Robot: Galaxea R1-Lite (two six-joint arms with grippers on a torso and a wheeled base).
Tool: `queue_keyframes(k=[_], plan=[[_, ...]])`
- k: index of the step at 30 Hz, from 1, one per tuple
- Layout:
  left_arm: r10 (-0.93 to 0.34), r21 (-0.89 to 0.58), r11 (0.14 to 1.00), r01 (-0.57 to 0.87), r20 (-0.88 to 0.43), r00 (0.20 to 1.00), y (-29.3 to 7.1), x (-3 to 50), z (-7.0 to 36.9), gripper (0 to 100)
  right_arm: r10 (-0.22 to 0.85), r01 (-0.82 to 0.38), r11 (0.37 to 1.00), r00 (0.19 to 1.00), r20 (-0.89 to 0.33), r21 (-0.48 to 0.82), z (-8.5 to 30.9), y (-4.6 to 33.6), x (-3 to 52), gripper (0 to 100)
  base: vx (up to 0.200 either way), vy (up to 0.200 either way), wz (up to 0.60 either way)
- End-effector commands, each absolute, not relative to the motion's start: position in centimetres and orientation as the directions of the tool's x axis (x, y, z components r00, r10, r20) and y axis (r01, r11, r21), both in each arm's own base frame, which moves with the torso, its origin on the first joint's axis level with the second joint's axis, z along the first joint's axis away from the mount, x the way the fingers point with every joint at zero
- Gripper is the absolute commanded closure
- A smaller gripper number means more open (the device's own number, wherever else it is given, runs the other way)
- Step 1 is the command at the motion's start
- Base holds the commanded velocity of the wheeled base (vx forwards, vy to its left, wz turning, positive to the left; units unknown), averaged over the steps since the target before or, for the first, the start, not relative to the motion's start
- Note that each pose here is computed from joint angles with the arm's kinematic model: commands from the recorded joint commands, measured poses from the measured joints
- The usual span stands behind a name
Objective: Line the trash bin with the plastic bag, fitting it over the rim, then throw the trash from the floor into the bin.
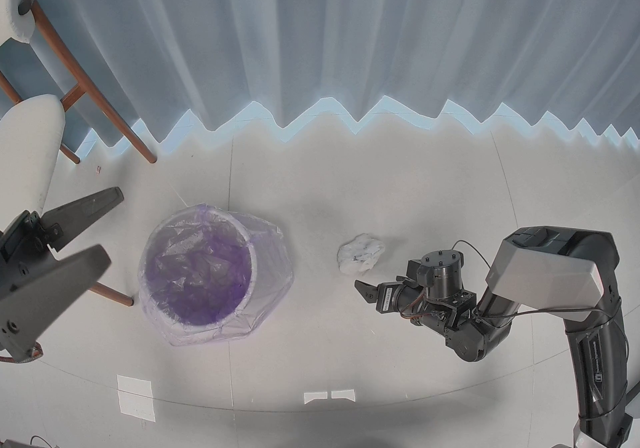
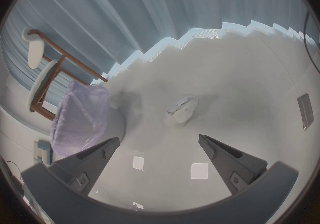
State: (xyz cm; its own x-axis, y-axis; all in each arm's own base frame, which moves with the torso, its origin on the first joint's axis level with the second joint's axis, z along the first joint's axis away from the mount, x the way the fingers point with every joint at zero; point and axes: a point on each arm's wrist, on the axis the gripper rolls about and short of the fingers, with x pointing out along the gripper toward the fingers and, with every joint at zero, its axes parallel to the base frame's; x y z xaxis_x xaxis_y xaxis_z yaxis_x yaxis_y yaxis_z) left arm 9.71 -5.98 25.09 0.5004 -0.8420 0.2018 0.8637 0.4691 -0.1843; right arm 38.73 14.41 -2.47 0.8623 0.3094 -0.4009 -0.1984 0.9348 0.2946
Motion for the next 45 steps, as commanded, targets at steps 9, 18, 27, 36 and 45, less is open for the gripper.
queue_keyframes(k=[9, 18, 27, 36, 45], plan=[[-0.838, -0.168, 0.469, 0.867, 0.225, 0.497, -5.6, 9.0, 25.6, 0, 0.254, -0.138, 0.951, 0.857, -0.448, 0.276, -5.0, 12.5, 39.5, 0, 0.2, 0.0, 0.0], [-0.835, -0.155, 0.469, 0.869, 0.241, 0.494, -5.5, 8.8, 26.0, 0, 0.258, -0.122, 0.946, 0.842, -0.474, 0.299, -5.8, 12.4, 39.1, 0, 0.133, 0.0, 0.0], [-0.834, -0.144, 0.466, 0.873, 0.257, 0.488, -5.4, 8.5, 26.3, 0, 0.292, -0.086, 0.903, 0.841, -0.455, 0.421, -5.5, 12.6, 39.8, 0, 0.0, 0.0, 0.0], [-0.864, -0.174, 0.403, 0.899, 0.252, 0.436, -5.7, 8.3, 26.4, 0, 0.332, 0.012, 0.831, 0.791, -0.514, 0.556, -5.3, 12.7, 40.3, 0, 0.0, 0.0, 0.0], [-0.898, -0.235, 0.315, 0.919, 0.238, 0.369, -5.7, 8.1, 26.3, 0, 0.339, 0.037, 0.817, 0.776, -0.531, 0.576, -5.3, 12.7, 40.5, 0, -0.2, 0.0, 0.0]])
